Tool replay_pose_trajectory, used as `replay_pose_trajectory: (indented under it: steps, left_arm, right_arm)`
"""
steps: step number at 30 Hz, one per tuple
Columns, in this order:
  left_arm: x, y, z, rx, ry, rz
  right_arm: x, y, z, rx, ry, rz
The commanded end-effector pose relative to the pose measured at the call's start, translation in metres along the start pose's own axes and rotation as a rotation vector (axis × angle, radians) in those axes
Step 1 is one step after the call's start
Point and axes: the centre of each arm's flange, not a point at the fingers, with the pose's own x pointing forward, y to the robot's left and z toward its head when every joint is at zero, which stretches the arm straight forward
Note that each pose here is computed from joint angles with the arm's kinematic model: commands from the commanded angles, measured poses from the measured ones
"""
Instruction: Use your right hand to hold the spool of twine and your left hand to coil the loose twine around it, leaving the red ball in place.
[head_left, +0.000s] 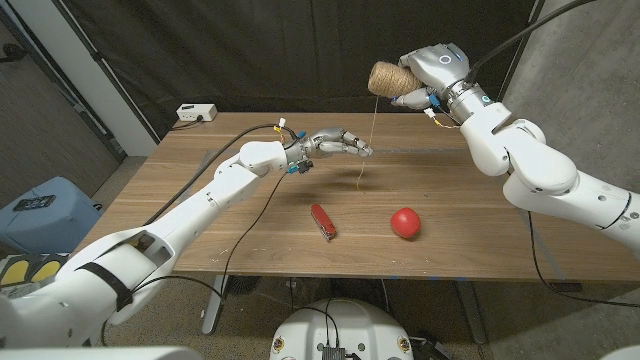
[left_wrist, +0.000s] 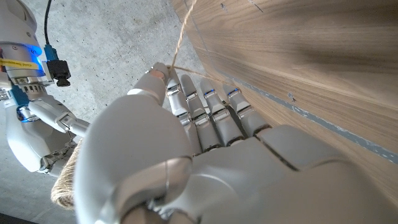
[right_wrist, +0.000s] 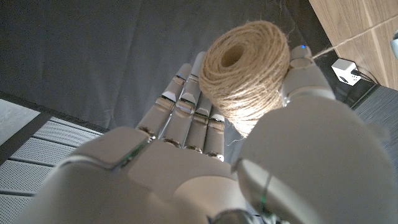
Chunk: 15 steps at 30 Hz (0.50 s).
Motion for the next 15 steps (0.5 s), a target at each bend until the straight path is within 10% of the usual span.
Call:
replay_pose_trajectory:
  steps: [1, 15]
  left_arm:
    - [-0.017, 0.003, 0.001, 0.0, 0.008, 0.024]
    - [-0.018, -0.002, 0.002, -0.011, -0.004, 0.03]
  right_arm:
    - [0.009, 0.004, 0.007, 0.002, 0.008, 0.011]
    - [0.023, 0.005, 0.007, -0.002, -0.004, 0.006]
